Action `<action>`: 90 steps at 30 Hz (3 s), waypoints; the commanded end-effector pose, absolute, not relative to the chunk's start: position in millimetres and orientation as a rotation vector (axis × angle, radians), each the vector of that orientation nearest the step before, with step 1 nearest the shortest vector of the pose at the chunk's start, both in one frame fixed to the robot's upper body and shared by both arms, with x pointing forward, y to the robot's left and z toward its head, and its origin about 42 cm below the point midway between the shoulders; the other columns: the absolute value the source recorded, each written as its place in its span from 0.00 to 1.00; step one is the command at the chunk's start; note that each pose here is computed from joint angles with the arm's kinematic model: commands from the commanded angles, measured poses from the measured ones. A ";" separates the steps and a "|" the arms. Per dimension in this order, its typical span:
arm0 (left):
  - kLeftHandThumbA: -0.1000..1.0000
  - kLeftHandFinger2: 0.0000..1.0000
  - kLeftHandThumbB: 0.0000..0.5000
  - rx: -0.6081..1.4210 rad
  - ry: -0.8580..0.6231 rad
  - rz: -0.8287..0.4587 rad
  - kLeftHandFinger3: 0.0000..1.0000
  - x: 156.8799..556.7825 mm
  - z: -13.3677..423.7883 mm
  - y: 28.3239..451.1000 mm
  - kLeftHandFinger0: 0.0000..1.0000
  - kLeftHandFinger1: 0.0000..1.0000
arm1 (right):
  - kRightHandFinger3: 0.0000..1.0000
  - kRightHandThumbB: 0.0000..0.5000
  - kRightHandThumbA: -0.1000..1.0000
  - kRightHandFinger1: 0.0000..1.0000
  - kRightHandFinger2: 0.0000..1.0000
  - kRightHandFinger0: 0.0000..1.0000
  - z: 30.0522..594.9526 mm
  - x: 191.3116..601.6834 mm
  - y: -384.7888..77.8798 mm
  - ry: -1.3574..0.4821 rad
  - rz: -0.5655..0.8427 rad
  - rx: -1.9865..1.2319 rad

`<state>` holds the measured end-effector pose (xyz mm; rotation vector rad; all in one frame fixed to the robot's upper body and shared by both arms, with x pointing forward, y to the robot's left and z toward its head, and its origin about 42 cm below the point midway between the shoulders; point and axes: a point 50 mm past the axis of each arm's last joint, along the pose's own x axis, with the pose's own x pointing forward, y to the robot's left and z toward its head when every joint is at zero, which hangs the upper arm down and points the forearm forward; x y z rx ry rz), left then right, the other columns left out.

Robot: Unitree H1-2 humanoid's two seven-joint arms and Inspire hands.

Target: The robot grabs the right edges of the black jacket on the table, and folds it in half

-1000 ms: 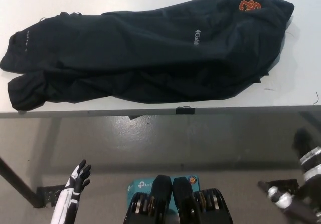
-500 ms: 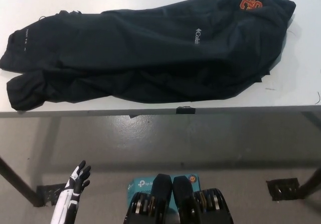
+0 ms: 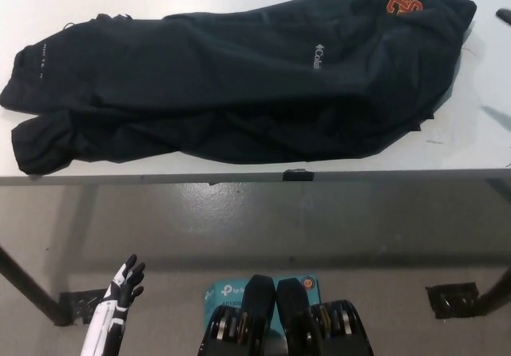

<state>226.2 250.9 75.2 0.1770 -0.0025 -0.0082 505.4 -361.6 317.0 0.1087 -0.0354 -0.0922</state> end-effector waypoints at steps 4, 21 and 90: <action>1.00 1.00 0.39 0.212 -0.098 -0.022 1.00 228.1 96.8 246.4 1.00 1.00 | 1.00 0.62 1.00 1.00 1.00 1.00 364.9 549.4 -366.9 0.083 -0.018 0.201; 1.00 1.00 0.36 0.215 -0.139 -0.031 1.00 232.7 102.5 245.7 1.00 1.00 | 1.00 0.84 1.00 1.00 1.00 1.00 278.9 568.5 -330.0 0.265 0.033 0.258; 1.00 1.00 0.42 0.258 -0.191 -0.039 1.00 254.9 119.5 247.7 1.00 1.00 | 1.00 0.35 0.00 0.07 0.70 0.00 275.8 586.2 -167.1 0.333 -0.148 0.654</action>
